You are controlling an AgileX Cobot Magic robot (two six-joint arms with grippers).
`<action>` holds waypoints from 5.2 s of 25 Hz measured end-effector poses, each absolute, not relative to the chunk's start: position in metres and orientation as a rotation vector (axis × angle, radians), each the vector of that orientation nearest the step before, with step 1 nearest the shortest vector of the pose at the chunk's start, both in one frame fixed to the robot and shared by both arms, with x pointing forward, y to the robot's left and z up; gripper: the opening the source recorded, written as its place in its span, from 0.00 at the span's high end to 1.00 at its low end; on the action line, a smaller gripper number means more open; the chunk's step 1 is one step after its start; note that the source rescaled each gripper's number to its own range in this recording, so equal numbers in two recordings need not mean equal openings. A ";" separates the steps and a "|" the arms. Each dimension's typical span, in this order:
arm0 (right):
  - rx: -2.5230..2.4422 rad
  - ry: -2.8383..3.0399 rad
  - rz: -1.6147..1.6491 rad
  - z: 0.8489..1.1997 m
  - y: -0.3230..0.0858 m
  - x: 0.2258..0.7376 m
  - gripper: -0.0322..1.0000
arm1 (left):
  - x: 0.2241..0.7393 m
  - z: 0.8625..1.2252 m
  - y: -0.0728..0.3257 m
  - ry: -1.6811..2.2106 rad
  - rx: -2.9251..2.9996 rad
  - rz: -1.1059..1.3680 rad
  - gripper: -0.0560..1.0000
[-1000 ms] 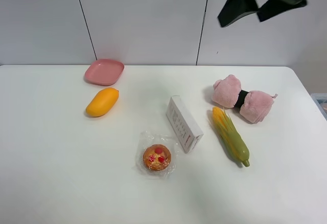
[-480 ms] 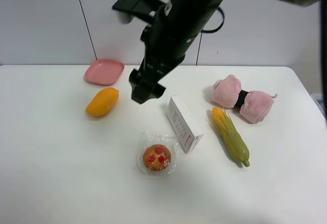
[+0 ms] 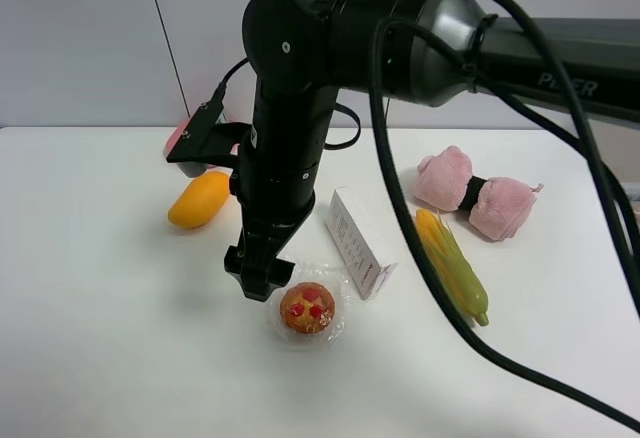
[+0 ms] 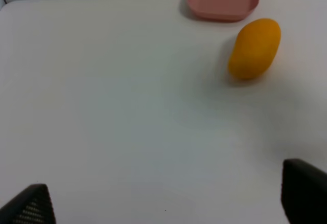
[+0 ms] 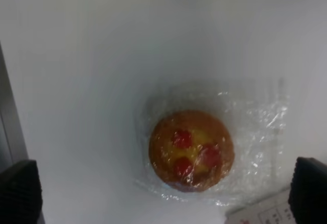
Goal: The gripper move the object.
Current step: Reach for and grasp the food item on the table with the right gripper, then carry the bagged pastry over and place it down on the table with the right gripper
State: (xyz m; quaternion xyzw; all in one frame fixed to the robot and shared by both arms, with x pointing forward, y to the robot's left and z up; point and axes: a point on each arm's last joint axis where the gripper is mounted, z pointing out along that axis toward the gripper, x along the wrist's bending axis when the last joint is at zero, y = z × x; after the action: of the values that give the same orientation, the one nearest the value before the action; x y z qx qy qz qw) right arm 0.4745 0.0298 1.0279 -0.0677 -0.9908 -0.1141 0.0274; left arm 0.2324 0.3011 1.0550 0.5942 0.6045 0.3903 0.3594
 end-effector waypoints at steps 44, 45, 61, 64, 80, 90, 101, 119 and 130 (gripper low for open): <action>-0.229 -3.079 -0.009 0.933 0.026 0.486 0.06 | 0.232 1.055 0.301 1.559 1.532 1.007 0.00; -0.231 -3.074 0.000 0.929 0.026 0.486 0.06 | 0.232 1.055 0.301 1.559 1.532 1.007 0.00; -0.227 -3.013 0.137 0.896 0.025 0.485 0.06 | 0.232 1.055 0.301 1.559 1.532 1.007 0.00; -0.225 -3.005 0.157 0.889 0.025 0.485 0.06 | 0.232 1.055 0.301 1.559 1.532 1.007 0.00; -0.245 -3.000 0.262 0.880 0.020 0.486 0.96 | 0.232 1.055 0.301 1.559 1.532 1.007 0.00; -0.260 -3.017 0.242 0.907 0.017 0.484 0.96 | 0.232 1.055 0.301 1.559 1.532 1.007 0.00; -0.534 -3.200 -0.142 1.032 -0.004 0.474 0.96 | 0.232 1.055 0.301 1.559 1.532 1.007 0.00; -1.564 -3.099 -0.211 1.087 -0.126 0.548 0.96 | 0.232 1.055 0.301 1.559 1.532 1.007 0.00; -2.044 -2.878 -0.192 1.088 -0.222 0.591 0.96 | 0.232 1.055 0.301 1.559 1.532 1.007 0.00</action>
State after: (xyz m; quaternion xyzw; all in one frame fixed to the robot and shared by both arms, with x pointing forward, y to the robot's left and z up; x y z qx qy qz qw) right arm 0.5909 -0.2222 1.0884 -0.5670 -0.7985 -0.0534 -0.1953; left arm 0.2324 0.3011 1.0550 0.5942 0.6045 0.3903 0.3594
